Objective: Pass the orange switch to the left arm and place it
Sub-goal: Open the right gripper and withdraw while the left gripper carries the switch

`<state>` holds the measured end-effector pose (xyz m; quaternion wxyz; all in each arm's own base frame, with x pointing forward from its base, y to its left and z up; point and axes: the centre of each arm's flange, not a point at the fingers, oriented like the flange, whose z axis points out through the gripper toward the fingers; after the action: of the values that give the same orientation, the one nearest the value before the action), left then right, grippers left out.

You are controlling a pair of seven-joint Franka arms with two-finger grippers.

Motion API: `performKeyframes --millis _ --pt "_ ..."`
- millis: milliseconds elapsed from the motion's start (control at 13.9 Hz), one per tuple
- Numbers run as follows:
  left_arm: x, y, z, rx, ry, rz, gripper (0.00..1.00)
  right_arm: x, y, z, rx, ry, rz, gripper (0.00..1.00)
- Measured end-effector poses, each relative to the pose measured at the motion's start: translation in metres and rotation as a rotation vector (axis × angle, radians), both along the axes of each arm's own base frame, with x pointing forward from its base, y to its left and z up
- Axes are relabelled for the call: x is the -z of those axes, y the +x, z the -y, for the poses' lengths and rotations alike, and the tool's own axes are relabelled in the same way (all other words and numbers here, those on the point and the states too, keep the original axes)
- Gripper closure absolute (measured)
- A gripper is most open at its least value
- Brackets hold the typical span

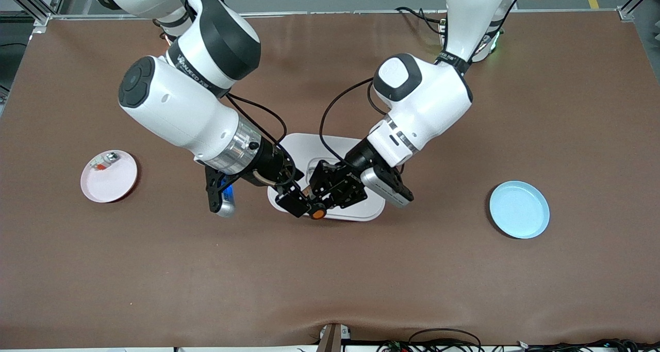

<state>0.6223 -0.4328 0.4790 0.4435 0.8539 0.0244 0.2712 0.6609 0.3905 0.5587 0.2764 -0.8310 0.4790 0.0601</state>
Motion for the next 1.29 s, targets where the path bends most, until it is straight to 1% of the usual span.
performKeyframes --millis 144,360,575,719,863,1079,1294 --pt "0.0 0.0 0.0 0.004 0.006 0.007 0.66 0.003 0.001 0.012 -0.067 -0.037 -0.005 0.0" --pt "0.005 -0.004 -0.006 0.018 0.037 0.019 0.66 0.0 0.008 0.048 -0.156 -0.085 -0.021 0.0" --pt "0.009 -0.015 -0.022 0.037 0.089 0.031 0.66 -0.011 0.009 0.092 -0.265 -0.128 -0.038 0.0" --pt "0.01 -0.025 -0.04 0.053 0.126 0.037 0.66 -0.014 0.009 0.124 -0.359 -0.184 -0.039 0.0" --pt "0.006 -0.031 -0.059 0.089 0.145 0.017 0.66 -0.017 0.008 0.159 -0.477 -0.237 -0.039 0.0" --pt "-0.002 -0.029 -0.096 0.173 0.144 -0.054 0.66 -0.02 0.01 0.233 -0.631 -0.276 -0.042 0.0" --pt "-0.016 -0.018 -0.144 0.269 0.224 -0.089 0.66 -0.022 0.01 0.329 -0.784 -0.3 -0.031 0.0"
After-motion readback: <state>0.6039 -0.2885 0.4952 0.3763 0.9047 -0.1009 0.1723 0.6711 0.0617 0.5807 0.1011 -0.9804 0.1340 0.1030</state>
